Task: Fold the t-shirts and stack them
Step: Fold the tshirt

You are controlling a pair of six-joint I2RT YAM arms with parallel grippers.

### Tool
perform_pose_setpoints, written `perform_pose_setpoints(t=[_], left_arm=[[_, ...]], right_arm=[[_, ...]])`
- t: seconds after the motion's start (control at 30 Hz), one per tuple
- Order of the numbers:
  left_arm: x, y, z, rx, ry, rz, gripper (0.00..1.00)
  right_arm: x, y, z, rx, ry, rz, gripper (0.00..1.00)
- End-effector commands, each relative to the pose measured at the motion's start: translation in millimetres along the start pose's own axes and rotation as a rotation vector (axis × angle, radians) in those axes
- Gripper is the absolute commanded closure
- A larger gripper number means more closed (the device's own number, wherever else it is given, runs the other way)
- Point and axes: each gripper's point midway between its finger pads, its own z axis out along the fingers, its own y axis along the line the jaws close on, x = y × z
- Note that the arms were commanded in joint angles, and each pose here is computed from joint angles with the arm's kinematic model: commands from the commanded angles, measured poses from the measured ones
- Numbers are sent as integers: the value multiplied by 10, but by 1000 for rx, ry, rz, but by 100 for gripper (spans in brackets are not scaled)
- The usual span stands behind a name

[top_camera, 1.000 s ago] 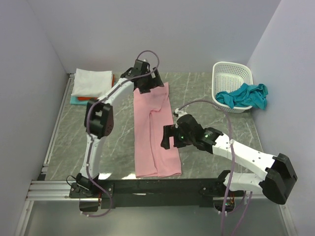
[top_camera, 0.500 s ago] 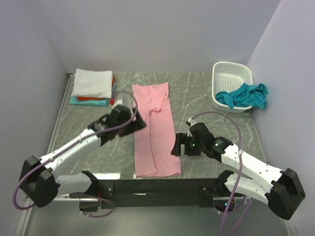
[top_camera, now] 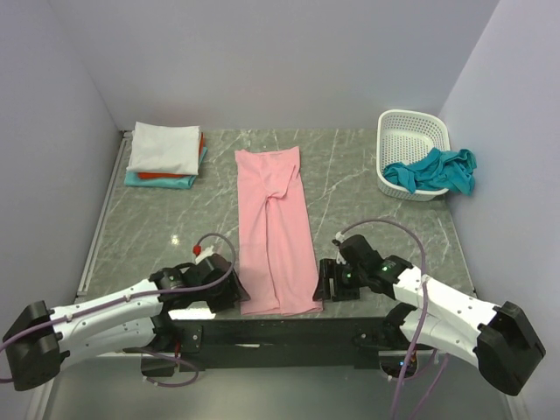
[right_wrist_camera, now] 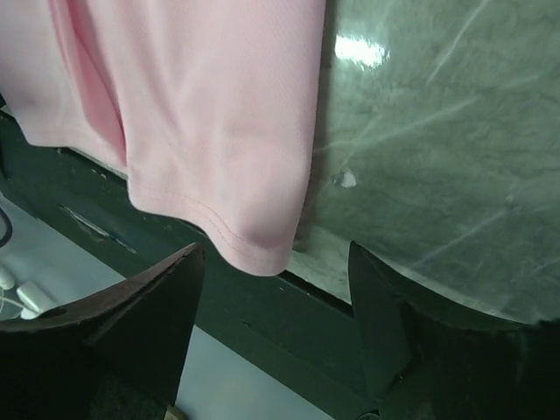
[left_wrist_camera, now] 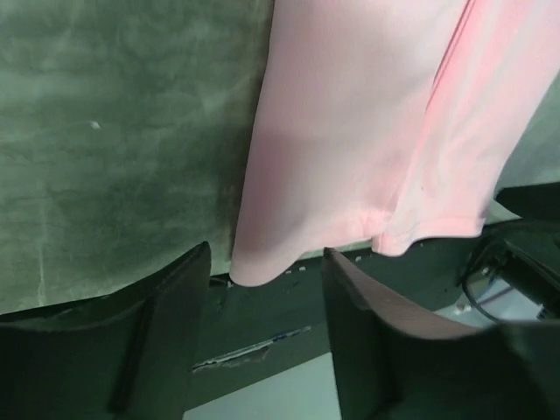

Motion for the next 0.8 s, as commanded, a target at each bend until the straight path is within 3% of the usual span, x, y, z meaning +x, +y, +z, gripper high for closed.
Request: perform_pose_setpoints(t=[0.0, 0.17, 0.4, 0.5, 0.53, 0.73, 0.77], left_arm=[[74, -71, -7, 62, 18, -77, 42], [242, -81, 39, 101, 87, -81, 55], [308, 62, 106, 34, 97, -73, 61], [298, 76, 152, 26, 89, -78, 66], [298, 88, 161, 20, 88, -78, 71], [241, 5, 162, 34, 62, -52, 100], [225, -31, 156, 47, 56, -51, 100]], right_arm=[[116, 8, 15, -38, 29, 34, 28], [160, -48, 22, -23, 35, 39, 34], [272, -7, 92, -86, 76, 49, 41], [312, -9, 153, -104, 89, 69, 47], [285, 14, 171, -117, 78, 66, 48], [187, 132, 214, -169, 50, 52, 80], [173, 149, 214, -173, 47, 50, 93]])
